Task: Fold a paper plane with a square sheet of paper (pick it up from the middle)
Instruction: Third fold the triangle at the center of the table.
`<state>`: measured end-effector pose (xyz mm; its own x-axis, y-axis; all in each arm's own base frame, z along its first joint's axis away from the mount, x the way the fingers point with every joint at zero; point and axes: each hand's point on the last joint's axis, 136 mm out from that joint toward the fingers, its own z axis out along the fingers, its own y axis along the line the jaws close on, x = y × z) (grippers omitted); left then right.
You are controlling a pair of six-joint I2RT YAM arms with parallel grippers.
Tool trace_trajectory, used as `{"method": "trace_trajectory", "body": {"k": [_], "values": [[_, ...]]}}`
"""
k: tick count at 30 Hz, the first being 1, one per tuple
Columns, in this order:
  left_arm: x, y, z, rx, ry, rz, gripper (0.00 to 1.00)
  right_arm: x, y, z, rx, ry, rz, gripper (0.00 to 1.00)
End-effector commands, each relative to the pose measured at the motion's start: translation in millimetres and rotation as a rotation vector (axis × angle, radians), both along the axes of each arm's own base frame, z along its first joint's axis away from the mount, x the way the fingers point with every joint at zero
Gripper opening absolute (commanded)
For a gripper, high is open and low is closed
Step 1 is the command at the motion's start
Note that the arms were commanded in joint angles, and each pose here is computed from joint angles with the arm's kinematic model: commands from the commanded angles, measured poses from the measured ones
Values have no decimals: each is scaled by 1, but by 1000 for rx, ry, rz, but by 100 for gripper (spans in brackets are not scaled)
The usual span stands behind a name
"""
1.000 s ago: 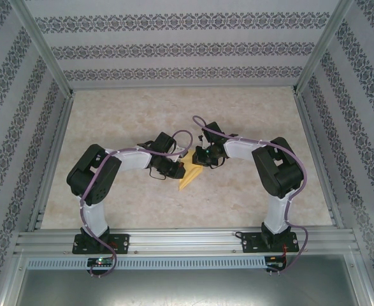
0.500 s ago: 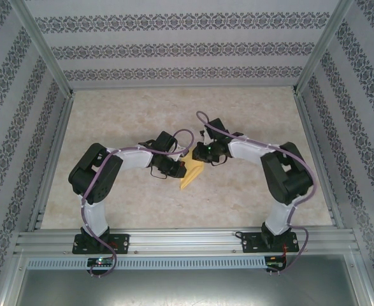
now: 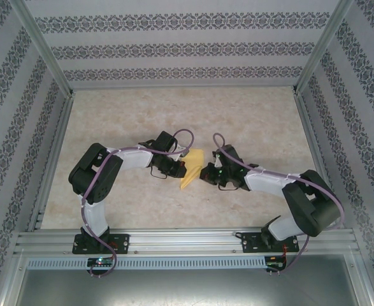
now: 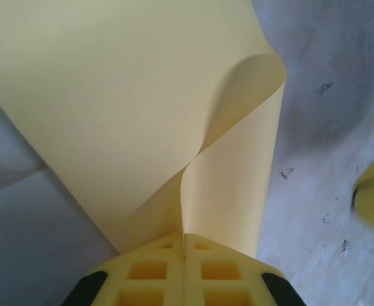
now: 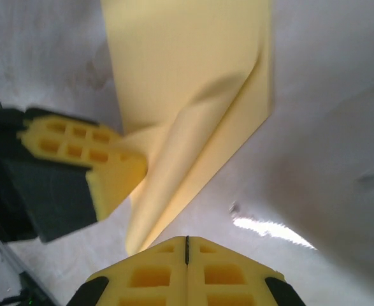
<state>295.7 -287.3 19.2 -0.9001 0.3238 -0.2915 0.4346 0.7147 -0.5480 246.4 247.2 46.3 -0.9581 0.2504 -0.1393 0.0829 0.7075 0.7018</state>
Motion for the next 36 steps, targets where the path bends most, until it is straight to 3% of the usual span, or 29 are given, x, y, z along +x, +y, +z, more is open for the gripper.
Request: {"method": "trace_trajectory", "body": {"k": [1,9,36], "values": [[-9,6,-21,58,41,-21,2,7,30,21,132,-57,-22,0],[-9,5,-22,59,44,-21,2,-6,58,5,199,-14,1,0],[-10,5,-24,61,52,-26,2,-16,60,-21,208,51,-15,0]]}}
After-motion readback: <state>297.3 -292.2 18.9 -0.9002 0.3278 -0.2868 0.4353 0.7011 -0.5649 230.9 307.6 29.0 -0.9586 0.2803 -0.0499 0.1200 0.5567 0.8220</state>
